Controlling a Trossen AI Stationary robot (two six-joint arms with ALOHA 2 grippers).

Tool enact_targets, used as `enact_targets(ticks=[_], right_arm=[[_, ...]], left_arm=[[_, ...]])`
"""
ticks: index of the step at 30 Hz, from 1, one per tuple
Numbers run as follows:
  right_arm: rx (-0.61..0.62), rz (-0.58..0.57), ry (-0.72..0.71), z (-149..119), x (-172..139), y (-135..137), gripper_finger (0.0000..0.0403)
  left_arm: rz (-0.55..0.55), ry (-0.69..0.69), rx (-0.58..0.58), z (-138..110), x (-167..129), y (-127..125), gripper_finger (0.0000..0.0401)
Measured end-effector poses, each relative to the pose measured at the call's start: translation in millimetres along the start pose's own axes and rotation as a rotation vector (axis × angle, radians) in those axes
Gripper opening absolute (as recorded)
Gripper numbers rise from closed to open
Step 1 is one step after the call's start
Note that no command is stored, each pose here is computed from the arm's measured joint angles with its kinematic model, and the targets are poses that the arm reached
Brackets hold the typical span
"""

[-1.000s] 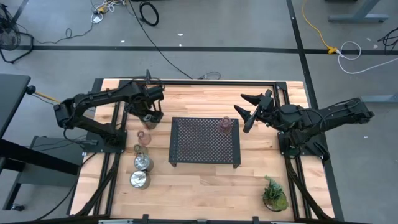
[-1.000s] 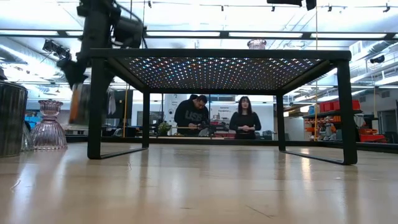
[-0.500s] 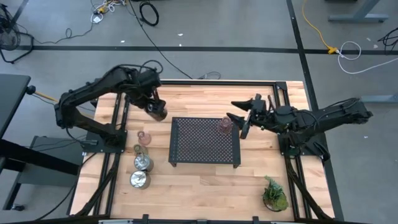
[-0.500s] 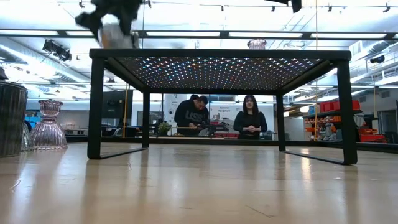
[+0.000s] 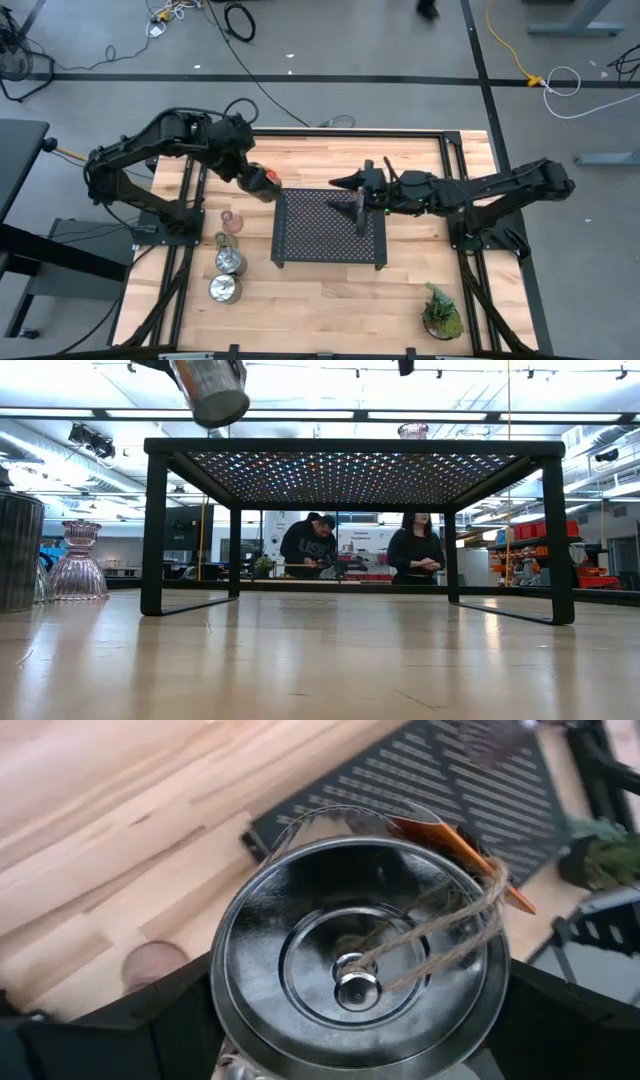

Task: Pick & Place candle stick holders
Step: Put the silver scented candle on the shelf

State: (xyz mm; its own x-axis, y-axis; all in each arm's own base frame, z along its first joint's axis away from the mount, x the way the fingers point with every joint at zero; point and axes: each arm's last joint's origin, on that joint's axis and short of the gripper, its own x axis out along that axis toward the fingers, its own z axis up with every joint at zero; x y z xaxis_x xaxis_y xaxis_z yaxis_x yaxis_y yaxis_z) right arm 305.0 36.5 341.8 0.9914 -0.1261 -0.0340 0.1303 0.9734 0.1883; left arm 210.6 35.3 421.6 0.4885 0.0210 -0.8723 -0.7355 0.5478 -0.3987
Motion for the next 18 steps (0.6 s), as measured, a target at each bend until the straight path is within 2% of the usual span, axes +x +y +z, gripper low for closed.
enact_targets(ticks=[4,7,13,18], right_arm=[[-0.007,-0.023,0.018,-8.7,12.3,0.8,0.0265],[0.067,-0.060,0.005,-9.0,13.1,-0.1,0.0265],[0.127,-0.031,-0.058,-2.8,12.4,3.5,0.0265],[0.164,-0.005,-0.052,-2.8,12.4,3.9,0.0266]], left_arm=[[-0.069,-0.006,0.033,-4.8,0.5,-11.7,0.0356],[-0.090,0.002,0.057,-10.0,0.6,-17.3,0.0356],[-0.131,0.025,0.106,-16.8,5.6,-29.9,0.0356],[-0.152,0.046,0.154,-18.0,15.0,-40.4,0.0356]])
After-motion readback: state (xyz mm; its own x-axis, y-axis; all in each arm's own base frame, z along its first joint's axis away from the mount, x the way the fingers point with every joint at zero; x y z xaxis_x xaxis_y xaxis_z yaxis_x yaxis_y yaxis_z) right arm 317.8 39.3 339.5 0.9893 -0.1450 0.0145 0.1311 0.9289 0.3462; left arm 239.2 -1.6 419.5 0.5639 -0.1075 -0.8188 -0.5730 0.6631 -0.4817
